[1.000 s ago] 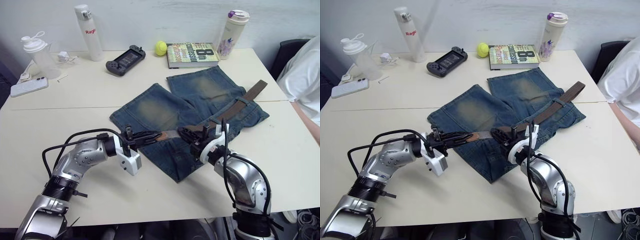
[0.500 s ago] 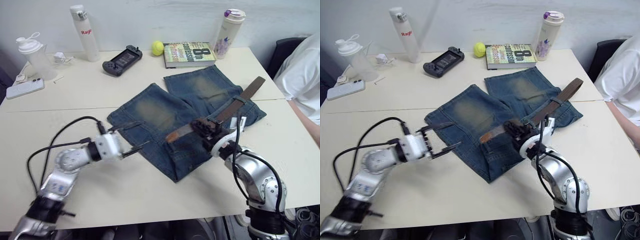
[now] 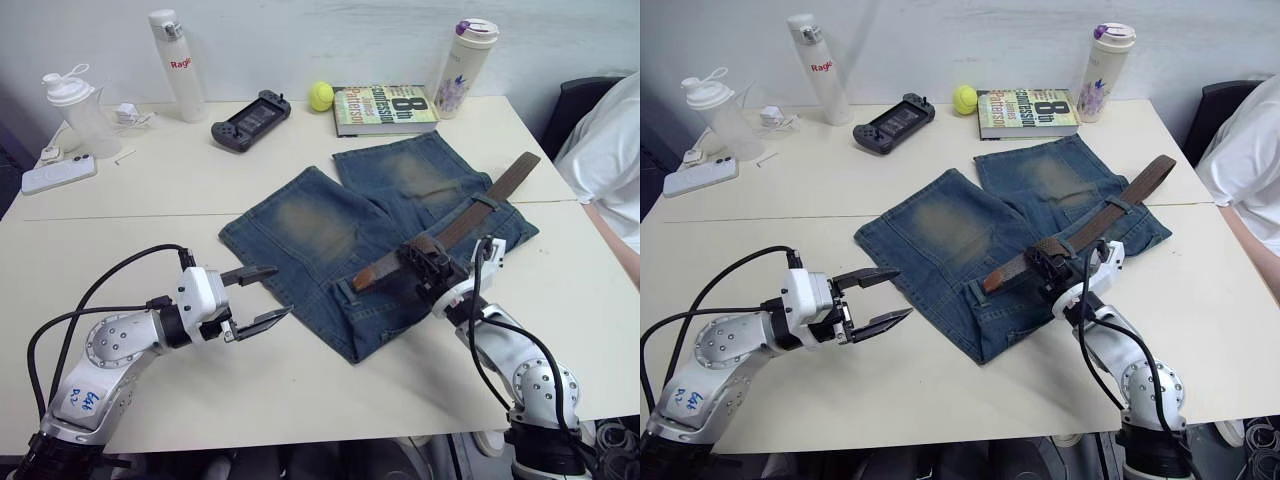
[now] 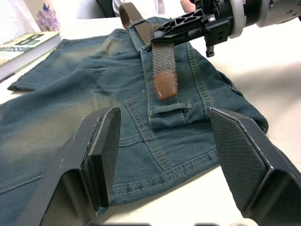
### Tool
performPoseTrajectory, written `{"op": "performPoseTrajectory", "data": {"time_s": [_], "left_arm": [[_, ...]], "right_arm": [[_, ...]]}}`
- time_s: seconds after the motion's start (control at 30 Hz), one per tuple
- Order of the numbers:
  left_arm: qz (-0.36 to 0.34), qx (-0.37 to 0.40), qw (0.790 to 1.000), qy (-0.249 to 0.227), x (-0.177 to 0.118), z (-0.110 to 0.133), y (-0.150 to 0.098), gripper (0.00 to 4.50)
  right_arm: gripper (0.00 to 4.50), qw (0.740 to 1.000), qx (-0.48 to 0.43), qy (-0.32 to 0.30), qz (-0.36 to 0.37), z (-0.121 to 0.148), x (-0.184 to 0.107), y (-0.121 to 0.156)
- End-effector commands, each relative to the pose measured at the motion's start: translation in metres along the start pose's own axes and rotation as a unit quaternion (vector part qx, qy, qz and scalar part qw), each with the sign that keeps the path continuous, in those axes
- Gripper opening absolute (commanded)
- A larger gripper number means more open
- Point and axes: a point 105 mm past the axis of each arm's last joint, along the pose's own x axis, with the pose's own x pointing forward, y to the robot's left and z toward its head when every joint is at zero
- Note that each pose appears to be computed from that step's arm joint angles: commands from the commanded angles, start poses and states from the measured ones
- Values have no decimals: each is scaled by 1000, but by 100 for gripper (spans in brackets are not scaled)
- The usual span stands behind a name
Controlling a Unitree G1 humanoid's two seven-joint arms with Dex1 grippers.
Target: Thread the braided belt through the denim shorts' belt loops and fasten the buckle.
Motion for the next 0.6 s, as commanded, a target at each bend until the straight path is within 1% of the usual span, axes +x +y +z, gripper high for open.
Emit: {"op": "performPoseTrajectory", "data": {"time_s": [0.03, 0.2, 0.37, 0.47, 0.53, 0.6], "left_arm": [[1, 29, 999, -17, 1, 14, 5, 330], [-6, 38, 999, -18, 4, 14, 5, 330], [-12, 38, 999, -19, 6, 12, 3, 330], [-19, 51, 998, -14, 6, 9, 2, 330], [-22, 53, 998, -14, 6, 9, 1, 330], [-24, 52, 998, -15, 7, 10, 1, 330]], "right_arm": [[0, 1000, -13, -4, 14, 3, -3, 2], [0, 999, -10, 19, 30, -17, 4, 8], [0, 999, 6, 31, 32, -35, 10, 11], [0, 998, 6, 60, 25, -52, 12, 7], [0, 998, 2, 58, 23, -48, 11, 5], [0, 999, -2, 33, 24, -30, 10, 1]]}}
